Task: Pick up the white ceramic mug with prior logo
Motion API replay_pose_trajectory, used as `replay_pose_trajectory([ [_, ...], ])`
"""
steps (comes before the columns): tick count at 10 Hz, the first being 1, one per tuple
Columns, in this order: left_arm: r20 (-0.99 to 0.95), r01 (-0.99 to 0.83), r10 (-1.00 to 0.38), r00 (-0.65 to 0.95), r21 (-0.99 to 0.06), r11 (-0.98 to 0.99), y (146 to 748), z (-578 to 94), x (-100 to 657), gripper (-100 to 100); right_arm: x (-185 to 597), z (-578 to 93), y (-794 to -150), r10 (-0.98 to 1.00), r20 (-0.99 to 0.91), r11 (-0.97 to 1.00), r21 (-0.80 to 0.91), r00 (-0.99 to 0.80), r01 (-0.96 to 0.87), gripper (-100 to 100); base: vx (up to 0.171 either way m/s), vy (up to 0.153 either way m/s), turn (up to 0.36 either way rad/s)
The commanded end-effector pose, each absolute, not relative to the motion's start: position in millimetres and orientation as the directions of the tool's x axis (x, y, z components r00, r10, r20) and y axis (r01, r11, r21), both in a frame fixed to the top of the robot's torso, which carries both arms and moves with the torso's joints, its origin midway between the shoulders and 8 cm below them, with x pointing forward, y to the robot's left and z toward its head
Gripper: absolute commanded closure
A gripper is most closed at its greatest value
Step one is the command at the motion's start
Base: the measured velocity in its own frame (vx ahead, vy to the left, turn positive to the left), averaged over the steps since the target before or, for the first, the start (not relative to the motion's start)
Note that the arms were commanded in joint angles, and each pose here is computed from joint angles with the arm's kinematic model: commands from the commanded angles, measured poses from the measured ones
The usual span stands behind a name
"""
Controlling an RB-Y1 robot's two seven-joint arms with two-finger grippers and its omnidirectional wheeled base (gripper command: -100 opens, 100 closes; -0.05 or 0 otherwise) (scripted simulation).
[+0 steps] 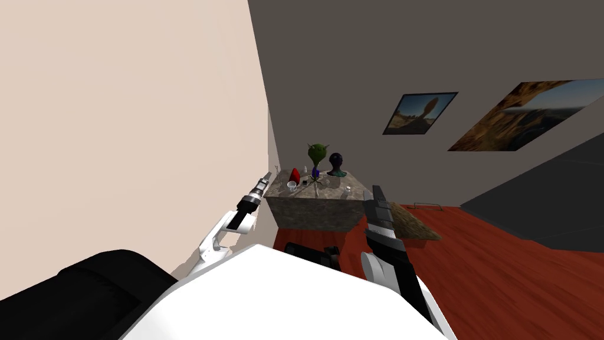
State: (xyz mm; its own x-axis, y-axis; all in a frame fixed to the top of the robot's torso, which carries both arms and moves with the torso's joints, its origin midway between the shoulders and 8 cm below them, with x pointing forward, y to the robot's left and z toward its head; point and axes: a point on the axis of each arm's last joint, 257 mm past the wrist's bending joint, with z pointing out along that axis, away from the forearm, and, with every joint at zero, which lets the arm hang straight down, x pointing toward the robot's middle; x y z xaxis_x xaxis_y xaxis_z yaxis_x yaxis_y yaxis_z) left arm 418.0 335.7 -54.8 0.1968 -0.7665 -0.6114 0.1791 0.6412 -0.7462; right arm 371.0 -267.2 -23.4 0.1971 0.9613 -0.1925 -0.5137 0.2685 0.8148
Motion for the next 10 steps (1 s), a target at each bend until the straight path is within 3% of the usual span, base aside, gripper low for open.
replay_pose_trajectory([
  [1, -0.608, 0.132, -0.766, 0.210, -0.759, 0.638, 352, -60, 422, -100, 371, -23, -267, 0.961, -0.193, 0.269, 0.815, 0.197, -0.514, 0, 0.023, -0.092, -0.023],
  [10, -0.567, -0.096, -0.780, 0.267, -0.821, 0.563, 421, -93, 424, -100, 371, -23, -267, 0.961, -0.192, 0.268, 0.815, 0.197, -0.514, 0, 0.024, -0.070, -0.009],
])
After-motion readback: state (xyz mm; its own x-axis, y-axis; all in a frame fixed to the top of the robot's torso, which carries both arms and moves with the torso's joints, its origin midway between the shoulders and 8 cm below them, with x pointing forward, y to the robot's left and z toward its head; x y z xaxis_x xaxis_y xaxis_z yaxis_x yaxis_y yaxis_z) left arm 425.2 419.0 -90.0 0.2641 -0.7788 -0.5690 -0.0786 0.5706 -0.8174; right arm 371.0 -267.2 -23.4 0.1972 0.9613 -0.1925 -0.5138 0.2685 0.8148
